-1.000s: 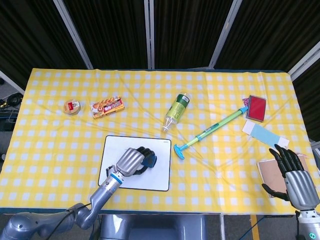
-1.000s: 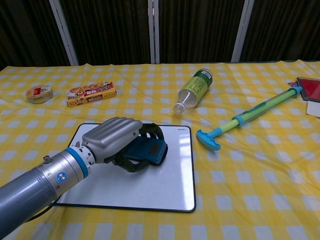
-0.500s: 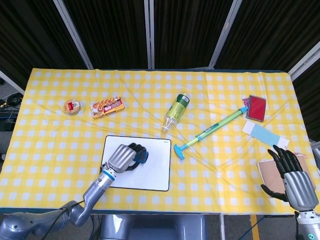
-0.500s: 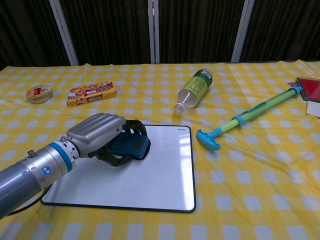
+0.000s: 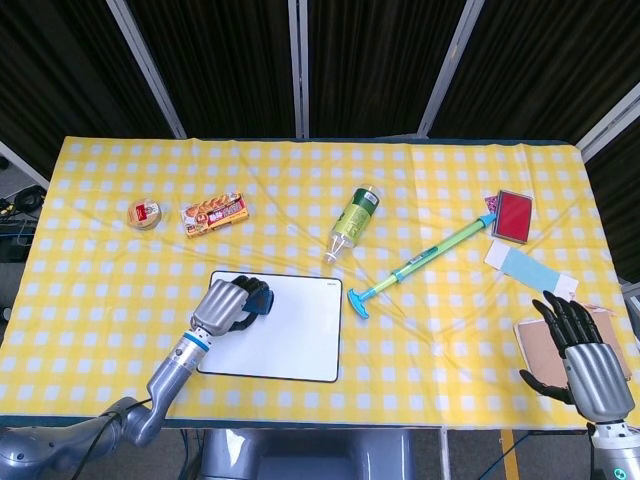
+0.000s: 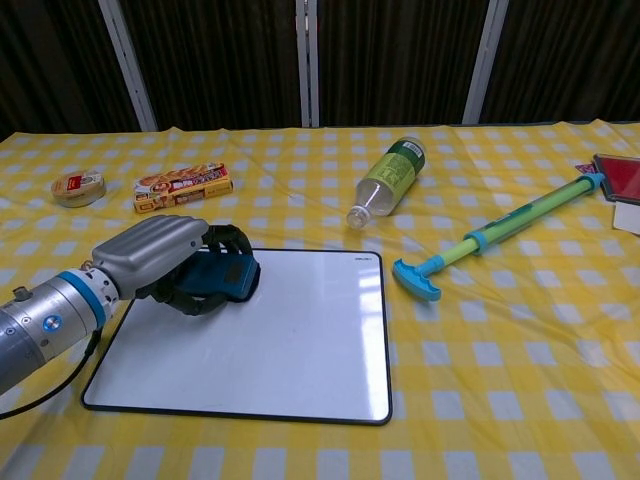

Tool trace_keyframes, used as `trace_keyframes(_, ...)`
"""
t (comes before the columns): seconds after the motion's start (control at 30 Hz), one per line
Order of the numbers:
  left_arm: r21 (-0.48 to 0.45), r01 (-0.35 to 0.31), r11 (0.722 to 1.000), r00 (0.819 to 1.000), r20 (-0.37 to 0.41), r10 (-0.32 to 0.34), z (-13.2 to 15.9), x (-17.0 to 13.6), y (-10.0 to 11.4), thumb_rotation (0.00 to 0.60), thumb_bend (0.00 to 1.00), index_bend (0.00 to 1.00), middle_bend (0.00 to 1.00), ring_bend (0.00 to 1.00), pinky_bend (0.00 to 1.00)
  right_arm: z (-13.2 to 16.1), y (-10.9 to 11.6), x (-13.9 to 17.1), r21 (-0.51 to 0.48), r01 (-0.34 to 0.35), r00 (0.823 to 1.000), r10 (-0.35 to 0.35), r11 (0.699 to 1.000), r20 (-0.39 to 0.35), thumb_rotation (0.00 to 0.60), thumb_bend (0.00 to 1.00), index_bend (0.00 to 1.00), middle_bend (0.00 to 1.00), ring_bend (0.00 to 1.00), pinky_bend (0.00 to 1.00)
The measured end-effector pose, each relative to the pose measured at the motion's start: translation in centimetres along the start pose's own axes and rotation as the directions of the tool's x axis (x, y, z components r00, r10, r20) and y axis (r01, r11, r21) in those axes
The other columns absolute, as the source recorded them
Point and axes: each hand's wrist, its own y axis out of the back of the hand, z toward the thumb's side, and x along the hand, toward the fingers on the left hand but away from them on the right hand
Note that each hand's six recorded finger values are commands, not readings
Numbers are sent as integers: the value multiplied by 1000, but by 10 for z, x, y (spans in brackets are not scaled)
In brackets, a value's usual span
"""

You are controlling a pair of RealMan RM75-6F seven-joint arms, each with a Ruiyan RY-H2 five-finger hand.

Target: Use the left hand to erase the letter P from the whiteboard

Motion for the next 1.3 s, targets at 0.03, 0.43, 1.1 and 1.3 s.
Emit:
trace_keyframes(0.03,-3,0,1000,1000,3,0,2,1,0,600,761,816,624,554,660,0,0,0,0,0,1000,0,1000,1,600,55,0,0,0,0)
trace_keyframes(0.43,-57,-23,998,994,101,29,51,9,-1,600,762,815,624,555,659,-2,3,0,-8,7,1000,-7,1000,4,600,55,0,0,0,0)
trace_keyframes(1.1,-54,-55,997,992,115,61,56,19,10,600,761,813,624,554,659,-4,1,-1,-5,-1,1000,1,1000,14,600,55,0,0,0,0)
trace_keyframes(1.3,-50,-41,998,993,106,46,49,26,5,600,761,813,623,555,659,-9,0,-4,0,-3,1000,3,1000,29,600,55,0,0,0,0)
